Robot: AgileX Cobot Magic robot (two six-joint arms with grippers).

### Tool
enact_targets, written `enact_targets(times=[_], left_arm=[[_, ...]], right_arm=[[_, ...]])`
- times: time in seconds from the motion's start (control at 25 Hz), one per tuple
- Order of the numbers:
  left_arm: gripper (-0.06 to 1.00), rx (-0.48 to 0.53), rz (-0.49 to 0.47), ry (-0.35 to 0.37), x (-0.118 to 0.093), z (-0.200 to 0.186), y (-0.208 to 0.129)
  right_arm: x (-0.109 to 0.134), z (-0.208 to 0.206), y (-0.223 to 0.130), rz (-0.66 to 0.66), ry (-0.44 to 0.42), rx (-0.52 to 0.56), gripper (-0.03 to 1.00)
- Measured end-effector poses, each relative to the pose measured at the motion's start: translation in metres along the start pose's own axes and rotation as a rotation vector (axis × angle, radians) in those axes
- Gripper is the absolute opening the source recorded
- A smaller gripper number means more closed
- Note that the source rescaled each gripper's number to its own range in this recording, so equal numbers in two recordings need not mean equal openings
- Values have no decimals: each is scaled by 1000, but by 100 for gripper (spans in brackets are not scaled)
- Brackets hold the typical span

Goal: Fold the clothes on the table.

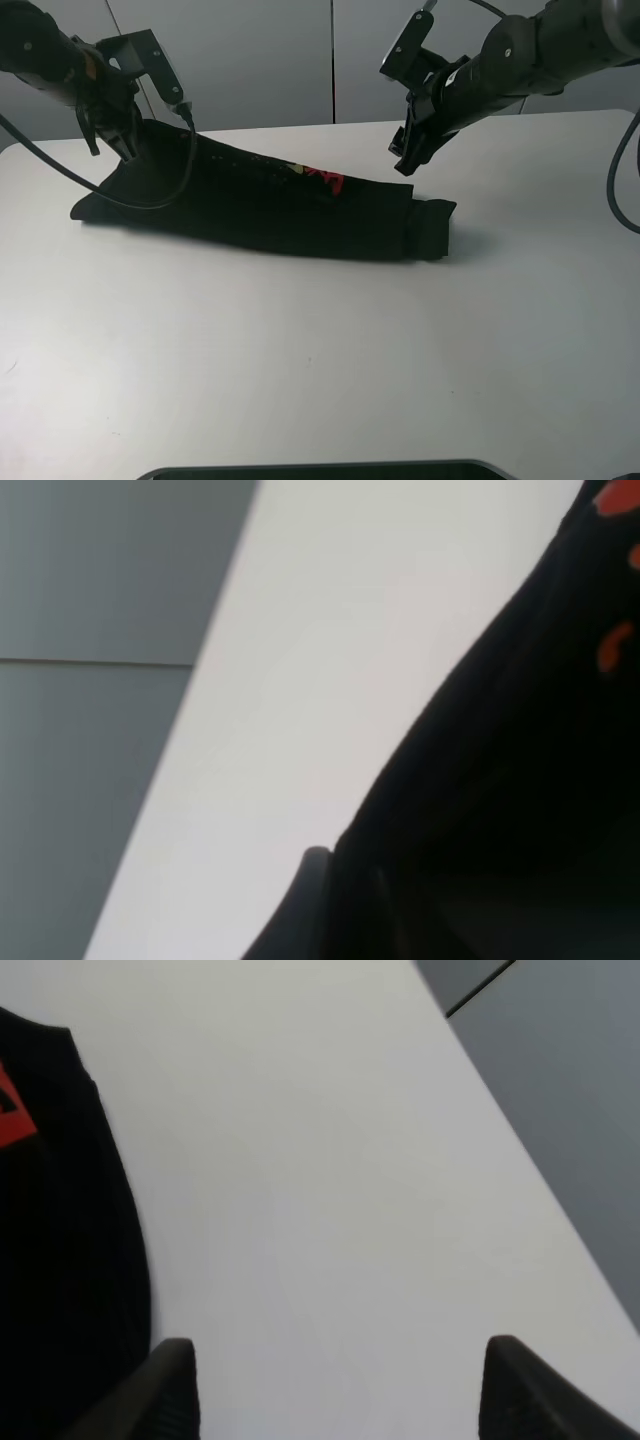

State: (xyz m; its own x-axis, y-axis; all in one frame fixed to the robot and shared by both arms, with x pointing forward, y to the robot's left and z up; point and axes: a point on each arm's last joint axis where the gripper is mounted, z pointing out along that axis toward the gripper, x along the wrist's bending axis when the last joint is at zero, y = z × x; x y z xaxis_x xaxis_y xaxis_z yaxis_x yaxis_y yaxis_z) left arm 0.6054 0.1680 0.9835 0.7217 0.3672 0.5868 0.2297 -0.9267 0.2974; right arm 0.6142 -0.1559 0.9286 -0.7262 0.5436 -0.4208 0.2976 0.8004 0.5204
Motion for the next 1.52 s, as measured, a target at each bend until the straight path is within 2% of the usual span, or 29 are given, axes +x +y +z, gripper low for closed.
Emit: enact_targets(times=[0.24, 0.52, 0.64, 0.84, 0.96, 1.16, 1.36, 1.52], left_arm=[[11, 40, -9, -20, -1, 1, -3], [19, 78, 2, -76, -16, 27, -8], [29, 92, 14, -104, -25, 43, -11], [57, 105, 0, -133, -32, 52, -14], [64, 126, -62, -152, -35, 52, -15], [64, 177, -194, -196, -40, 51, -18], [64, 212, -250, -230, -43, 49, -21], [64, 211, -262, -235, -44, 49, -20]], right_arm=[[-2, -9, 4, 10, 4, -3, 65], [0, -22, 5, 74, 60, 29, 65], [2, -29, 5, 90, 103, 54, 65], [7, -32, 2, 103, 163, 105, 65], [10, -33, 0, 220, 190, 137, 65], [16, -32, 1, 455, 242, 156, 65], [32, -15, -2, 736, 353, 203, 71], [43, 4, -12, 796, 393, 261, 74]])
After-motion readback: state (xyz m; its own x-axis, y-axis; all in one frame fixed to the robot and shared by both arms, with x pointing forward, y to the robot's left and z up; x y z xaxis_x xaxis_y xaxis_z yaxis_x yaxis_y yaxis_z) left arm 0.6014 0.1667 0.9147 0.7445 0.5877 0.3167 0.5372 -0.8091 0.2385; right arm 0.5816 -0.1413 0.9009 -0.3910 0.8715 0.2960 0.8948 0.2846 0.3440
